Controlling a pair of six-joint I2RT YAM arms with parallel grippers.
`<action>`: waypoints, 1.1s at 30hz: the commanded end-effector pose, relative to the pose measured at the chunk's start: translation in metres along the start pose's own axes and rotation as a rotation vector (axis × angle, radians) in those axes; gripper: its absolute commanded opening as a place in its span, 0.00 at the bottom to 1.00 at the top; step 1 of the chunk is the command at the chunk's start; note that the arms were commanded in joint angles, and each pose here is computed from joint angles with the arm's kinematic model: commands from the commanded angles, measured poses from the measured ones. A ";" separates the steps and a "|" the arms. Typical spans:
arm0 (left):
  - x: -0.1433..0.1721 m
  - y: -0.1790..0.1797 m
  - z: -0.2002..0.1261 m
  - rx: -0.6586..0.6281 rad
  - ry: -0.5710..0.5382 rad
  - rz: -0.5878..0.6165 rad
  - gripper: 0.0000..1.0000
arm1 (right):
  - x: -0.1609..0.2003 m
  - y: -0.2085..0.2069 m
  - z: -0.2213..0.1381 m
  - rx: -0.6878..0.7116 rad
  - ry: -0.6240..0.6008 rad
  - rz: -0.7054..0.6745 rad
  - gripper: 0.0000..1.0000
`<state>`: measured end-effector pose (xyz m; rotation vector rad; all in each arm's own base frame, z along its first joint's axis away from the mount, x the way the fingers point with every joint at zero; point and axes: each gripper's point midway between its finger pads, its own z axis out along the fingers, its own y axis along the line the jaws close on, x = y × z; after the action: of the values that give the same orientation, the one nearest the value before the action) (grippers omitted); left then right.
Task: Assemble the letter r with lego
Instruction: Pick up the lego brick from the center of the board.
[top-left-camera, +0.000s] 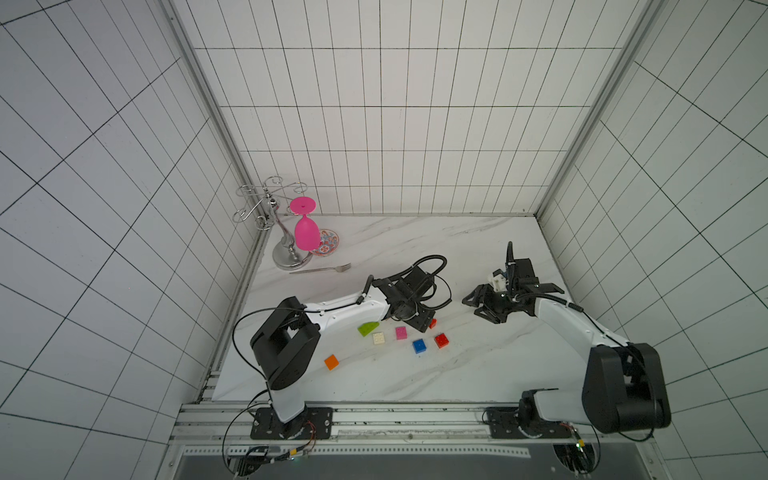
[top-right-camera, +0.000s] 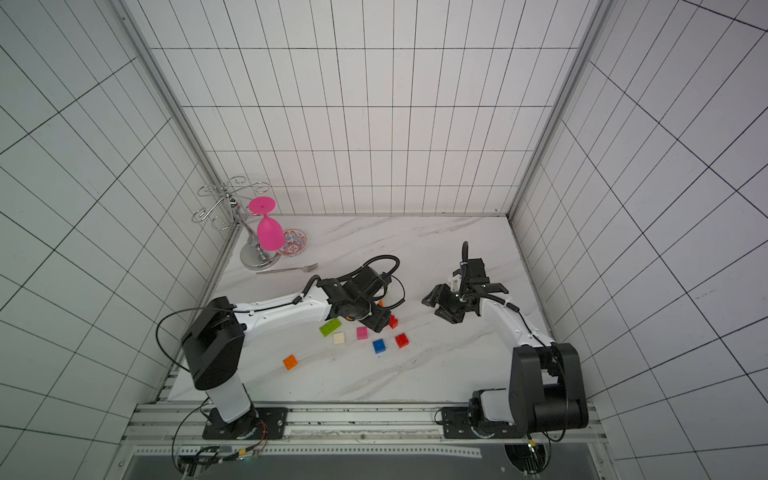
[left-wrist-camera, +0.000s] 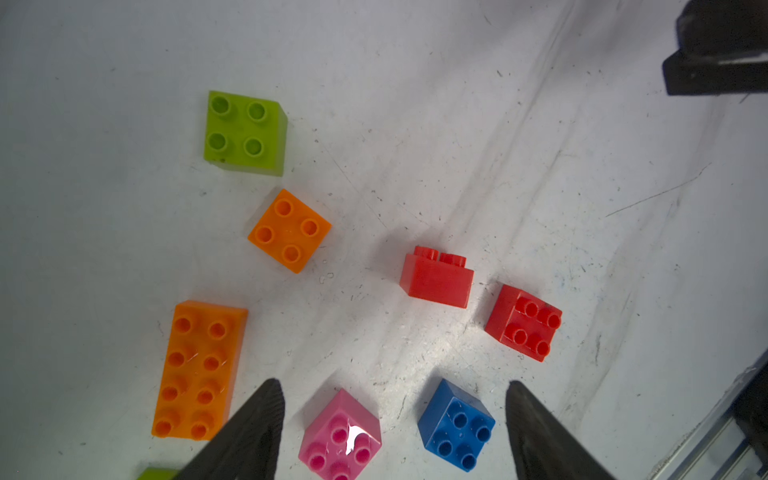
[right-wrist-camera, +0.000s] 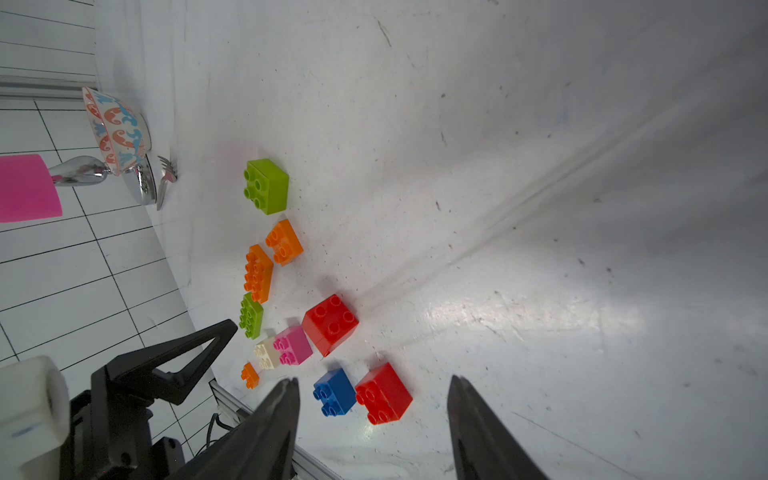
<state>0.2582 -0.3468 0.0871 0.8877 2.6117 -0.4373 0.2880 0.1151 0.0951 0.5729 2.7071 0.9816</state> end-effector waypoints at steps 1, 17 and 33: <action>0.000 -0.011 0.006 0.014 0.048 0.092 0.74 | 0.011 -0.006 0.001 -0.033 0.041 0.018 0.60; -0.004 -0.013 0.052 -0.027 0.151 0.129 0.52 | 0.010 -0.015 -0.003 -0.060 0.051 0.031 0.58; -0.008 -0.018 0.063 -0.012 0.189 0.149 0.37 | 0.010 -0.017 -0.005 -0.072 0.054 0.034 0.56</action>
<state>0.2685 -0.3865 0.0429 1.1218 2.6841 -0.3169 0.2814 0.1055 0.0925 0.5765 2.6866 1.0919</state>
